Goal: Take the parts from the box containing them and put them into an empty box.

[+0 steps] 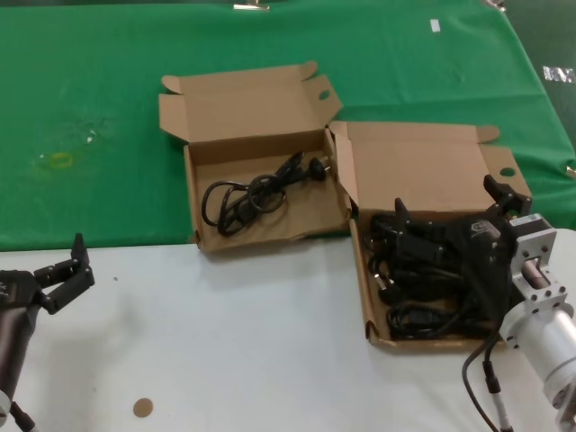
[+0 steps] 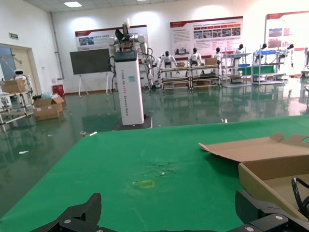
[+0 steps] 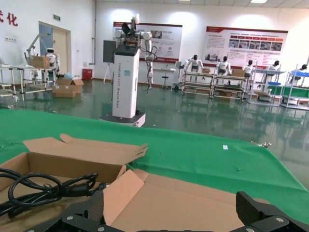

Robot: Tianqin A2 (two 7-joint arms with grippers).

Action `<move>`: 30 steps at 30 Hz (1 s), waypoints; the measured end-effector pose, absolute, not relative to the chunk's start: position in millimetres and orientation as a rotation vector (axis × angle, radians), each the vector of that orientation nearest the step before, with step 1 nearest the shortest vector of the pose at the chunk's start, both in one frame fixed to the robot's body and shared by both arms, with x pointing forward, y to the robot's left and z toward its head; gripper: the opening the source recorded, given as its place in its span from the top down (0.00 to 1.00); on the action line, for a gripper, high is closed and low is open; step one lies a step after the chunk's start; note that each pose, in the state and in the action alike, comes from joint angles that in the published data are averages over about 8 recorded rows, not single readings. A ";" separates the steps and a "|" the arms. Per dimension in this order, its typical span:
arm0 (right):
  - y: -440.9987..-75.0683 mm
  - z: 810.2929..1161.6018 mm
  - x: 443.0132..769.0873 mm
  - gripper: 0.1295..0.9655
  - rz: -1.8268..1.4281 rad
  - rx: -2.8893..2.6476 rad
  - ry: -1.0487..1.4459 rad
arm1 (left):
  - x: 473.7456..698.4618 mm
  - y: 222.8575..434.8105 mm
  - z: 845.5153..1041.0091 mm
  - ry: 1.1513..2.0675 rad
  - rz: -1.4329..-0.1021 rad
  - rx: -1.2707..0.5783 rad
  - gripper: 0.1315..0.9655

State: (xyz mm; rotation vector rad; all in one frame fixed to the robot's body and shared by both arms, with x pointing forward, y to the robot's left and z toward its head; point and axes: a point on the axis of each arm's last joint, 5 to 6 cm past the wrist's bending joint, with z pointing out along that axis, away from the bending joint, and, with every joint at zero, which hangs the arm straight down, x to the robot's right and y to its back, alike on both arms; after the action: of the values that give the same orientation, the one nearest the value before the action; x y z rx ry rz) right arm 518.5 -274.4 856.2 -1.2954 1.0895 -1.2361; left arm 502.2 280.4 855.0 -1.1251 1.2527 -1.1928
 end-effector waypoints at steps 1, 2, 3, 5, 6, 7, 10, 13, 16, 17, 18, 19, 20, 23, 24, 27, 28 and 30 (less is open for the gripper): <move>-274.4 856.2 518.5 0.00 -1.236 -1.295 1.090 | 502.2 280.4 855.0 1.253 -1.193 -1.125 0.00; -274.4 856.2 518.5 0.00 -1.236 -1.295 1.090 | 502.2 280.4 855.0 1.253 -1.193 -1.125 0.00; -274.4 856.2 518.5 0.00 -1.236 -1.295 1.090 | 502.2 280.4 855.0 1.253 -1.193 -1.125 0.00; -274.4 856.2 518.5 0.00 -1.236 -1.295 1.090 | 502.2 280.4 855.0 1.253 -1.193 -1.125 0.00; -274.4 856.2 518.5 0.00 -1.236 -1.295 1.090 | 502.2 280.4 855.0 1.253 -1.193 -1.125 0.00; -274.4 856.2 518.5 0.00 -1.236 -1.295 1.090 | 502.2 280.4 855.0 1.253 -1.193 -1.125 0.00; -274.4 856.2 518.5 0.00 -1.236 -1.295 1.090 | 502.2 280.4 855.0 1.253 -1.193 -1.125 0.00; -274.4 856.2 518.5 0.00 -1.236 -1.295 1.090 | 502.2 280.4 855.0 1.253 -1.193 -1.125 0.00; -274.4 856.2 518.5 0.00 -1.236 -1.295 1.090 | 502.2 280.4 855.0 1.253 -1.193 -1.125 0.00; -274.4 856.2 518.5 0.00 -1.236 -1.295 1.090 | 502.2 280.4 855.0 1.253 -1.193 -1.125 0.00; -274.4 856.2 518.5 0.00 -1.236 -1.295 1.090 | 502.2 280.4 855.0 1.253 -1.193 -1.125 0.00; -274.4 856.2 518.5 0.00 -1.236 -1.295 1.090 | 502.2 280.4 855.0 1.253 -1.193 -1.125 0.00; -274.4 856.2 518.5 0.00 -1.236 -1.295 1.090 | 502.2 280.4 855.0 1.253 -1.193 -1.125 0.00; -274.4 856.2 518.5 0.00 -1.236 -1.295 1.090 | 502.2 280.4 855.0 1.253 -1.193 -1.125 0.00; -274.4 856.2 518.5 0.00 -1.236 -1.295 1.090 | 502.2 280.4 855.0 1.253 -1.193 -1.125 0.00; -274.4 856.2 518.5 0.00 -1.236 -1.295 1.090 | 502.2 280.4 855.0 1.253 -1.193 -1.125 0.00; -274.4 856.2 518.5 0.00 -1.236 -1.295 1.090 | 502.2 280.4 855.0 1.253 -1.193 -1.125 0.00; -274.4 856.2 518.5 0.00 -1.236 -1.295 1.090 | 502.2 280.4 855.0 1.253 -1.193 -1.125 0.00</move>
State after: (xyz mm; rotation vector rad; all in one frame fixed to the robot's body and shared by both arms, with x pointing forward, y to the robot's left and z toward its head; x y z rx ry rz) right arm 518.5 -274.4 856.2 -1.2954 1.0895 -1.2361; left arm 502.2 280.4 855.0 -1.1251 1.2527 -1.1928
